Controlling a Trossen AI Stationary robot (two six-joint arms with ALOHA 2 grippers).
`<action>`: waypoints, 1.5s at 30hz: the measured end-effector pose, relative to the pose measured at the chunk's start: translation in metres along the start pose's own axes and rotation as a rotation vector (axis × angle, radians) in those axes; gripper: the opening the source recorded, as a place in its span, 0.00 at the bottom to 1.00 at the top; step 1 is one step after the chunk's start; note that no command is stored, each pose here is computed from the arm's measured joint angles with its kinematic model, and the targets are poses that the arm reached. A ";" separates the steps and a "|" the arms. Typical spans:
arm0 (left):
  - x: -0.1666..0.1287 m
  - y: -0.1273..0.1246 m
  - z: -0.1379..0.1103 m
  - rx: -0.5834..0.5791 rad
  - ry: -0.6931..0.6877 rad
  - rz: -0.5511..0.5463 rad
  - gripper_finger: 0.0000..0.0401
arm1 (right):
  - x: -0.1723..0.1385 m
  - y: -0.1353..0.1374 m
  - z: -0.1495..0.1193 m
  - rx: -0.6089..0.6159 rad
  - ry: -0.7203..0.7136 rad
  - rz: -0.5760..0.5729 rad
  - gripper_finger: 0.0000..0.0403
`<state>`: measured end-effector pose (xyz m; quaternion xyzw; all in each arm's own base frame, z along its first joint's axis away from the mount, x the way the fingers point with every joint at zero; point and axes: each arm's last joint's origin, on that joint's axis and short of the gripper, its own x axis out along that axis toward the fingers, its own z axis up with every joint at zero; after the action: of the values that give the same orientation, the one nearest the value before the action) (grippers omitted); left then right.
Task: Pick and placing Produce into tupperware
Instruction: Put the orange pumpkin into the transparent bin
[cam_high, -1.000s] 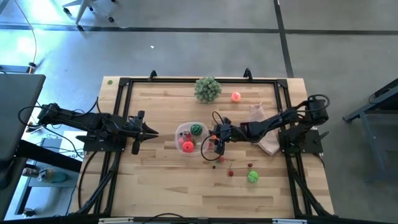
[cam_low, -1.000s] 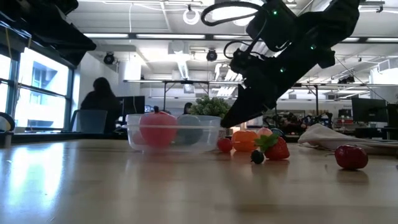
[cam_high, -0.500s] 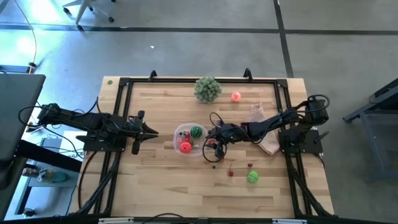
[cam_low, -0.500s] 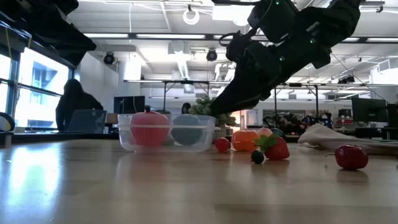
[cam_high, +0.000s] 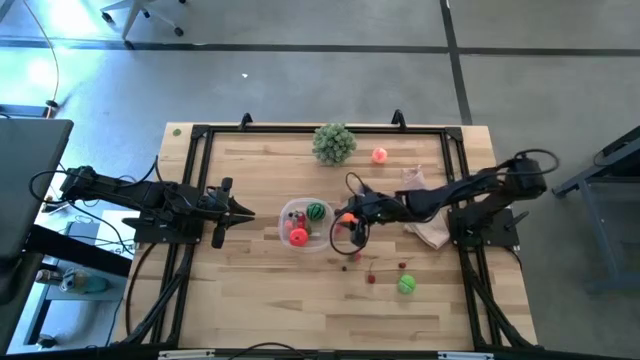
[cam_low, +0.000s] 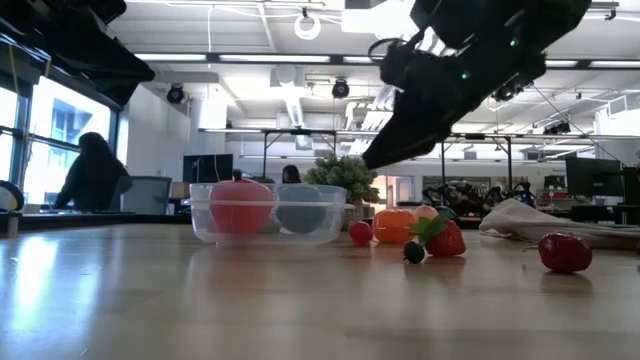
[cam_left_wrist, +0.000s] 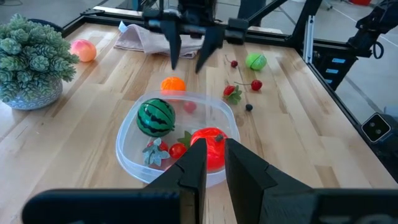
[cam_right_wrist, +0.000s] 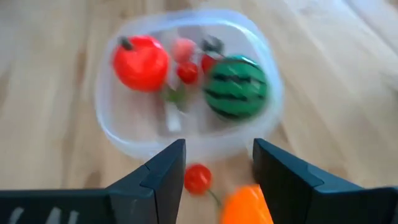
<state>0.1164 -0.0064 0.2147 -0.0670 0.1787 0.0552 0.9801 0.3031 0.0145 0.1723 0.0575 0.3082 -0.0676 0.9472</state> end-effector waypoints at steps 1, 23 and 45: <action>0.000 0.000 0.000 0.000 0.001 0.000 0.12 | -0.005 0.000 0.000 0.008 0.017 -0.024 0.45; 0.000 0.000 0.000 0.000 0.000 0.000 0.12 | -0.078 0.033 -0.016 0.119 0.128 -0.171 0.45; 0.000 0.000 0.000 0.000 0.001 0.000 0.12 | -0.050 -0.006 -0.086 0.050 0.048 -0.141 0.45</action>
<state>0.1163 -0.0064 0.2146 -0.0670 0.1790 0.0553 0.9800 0.2127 0.0260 0.1328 0.0609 0.3322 -0.1403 0.9307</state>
